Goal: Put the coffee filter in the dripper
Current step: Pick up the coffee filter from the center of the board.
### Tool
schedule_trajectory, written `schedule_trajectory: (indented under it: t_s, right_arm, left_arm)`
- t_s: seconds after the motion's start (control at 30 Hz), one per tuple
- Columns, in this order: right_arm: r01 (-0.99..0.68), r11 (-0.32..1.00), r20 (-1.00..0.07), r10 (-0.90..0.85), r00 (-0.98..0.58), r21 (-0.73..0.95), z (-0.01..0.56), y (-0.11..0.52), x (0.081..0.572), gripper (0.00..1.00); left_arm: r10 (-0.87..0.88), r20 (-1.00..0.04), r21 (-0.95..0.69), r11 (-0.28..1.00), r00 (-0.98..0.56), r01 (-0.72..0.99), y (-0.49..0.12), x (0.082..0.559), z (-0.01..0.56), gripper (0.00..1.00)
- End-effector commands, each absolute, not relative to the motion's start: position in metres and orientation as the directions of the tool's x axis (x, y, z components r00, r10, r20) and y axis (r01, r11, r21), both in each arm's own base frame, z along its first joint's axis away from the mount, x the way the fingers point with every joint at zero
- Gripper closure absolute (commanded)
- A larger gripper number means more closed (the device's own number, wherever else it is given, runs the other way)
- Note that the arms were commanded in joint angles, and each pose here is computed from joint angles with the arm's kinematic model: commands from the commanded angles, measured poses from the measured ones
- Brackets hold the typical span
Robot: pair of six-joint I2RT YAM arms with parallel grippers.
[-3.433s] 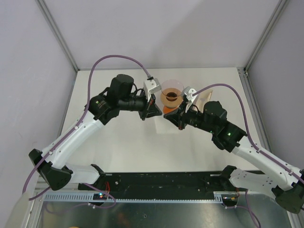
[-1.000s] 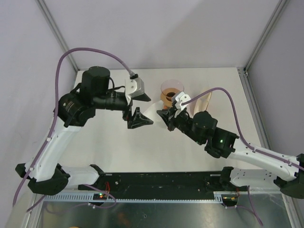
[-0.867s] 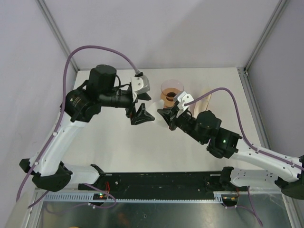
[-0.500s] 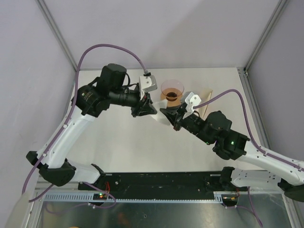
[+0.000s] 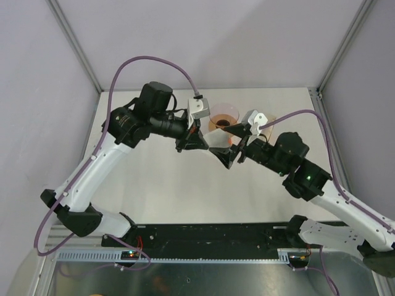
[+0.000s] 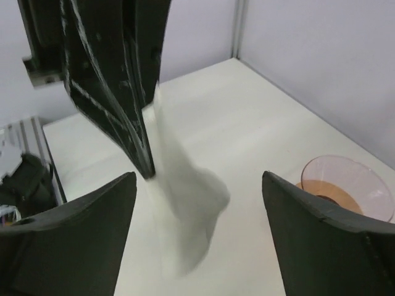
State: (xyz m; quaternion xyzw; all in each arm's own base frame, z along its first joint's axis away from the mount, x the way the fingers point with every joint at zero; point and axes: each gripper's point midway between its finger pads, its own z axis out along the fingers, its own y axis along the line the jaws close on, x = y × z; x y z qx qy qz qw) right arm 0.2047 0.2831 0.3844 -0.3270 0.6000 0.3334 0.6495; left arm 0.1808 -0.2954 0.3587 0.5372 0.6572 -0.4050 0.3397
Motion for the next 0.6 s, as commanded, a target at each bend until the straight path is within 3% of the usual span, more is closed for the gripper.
schedule_trajectory:
  t_s: [0.0,0.07,0.2,0.37,0.47,0.57]
  right_arm:
    - [-0.957,0.291,-0.998,0.054,0.020,-0.004,0.395,0.275,0.162,0.06]
    - [-0.980,0.198,-0.999,0.047,0.023,-0.013,0.395,0.272,0.149,0.02]
    - [-0.995,0.064,-0.996,0.042,0.075,-0.072,0.395,0.268,0.124,0.01]
    - [-0.996,0.036,-0.996,0.028,0.087,-0.086,0.391,0.269,0.121,0.03]
    - [-0.998,0.012,-0.997,0.030,0.068,-0.067,0.389,0.275,0.123,0.12]
    - [-0.998,-0.021,-0.997,0.057,0.056,-0.057,0.395,0.281,0.122,0.30]
  left_arm:
    - [0.382,-0.924,0.015,0.065,-0.011,0.998,-0.281,0.171,0.384,1.00]
    - [0.360,-0.927,0.122,0.040,0.099,0.992,-0.273,0.166,0.390,1.00]
    - [0.363,-0.921,0.162,0.035,0.139,0.986,-0.271,0.166,0.372,1.00]
    - [0.346,-0.923,0.178,-0.003,0.168,0.984,-0.269,0.158,0.364,1.00]
    - [0.326,-0.921,0.219,-0.021,0.214,0.976,-0.267,0.153,0.370,1.00]
    - [0.311,-0.914,0.260,-0.043,0.261,0.965,-0.265,0.149,0.371,1.00]
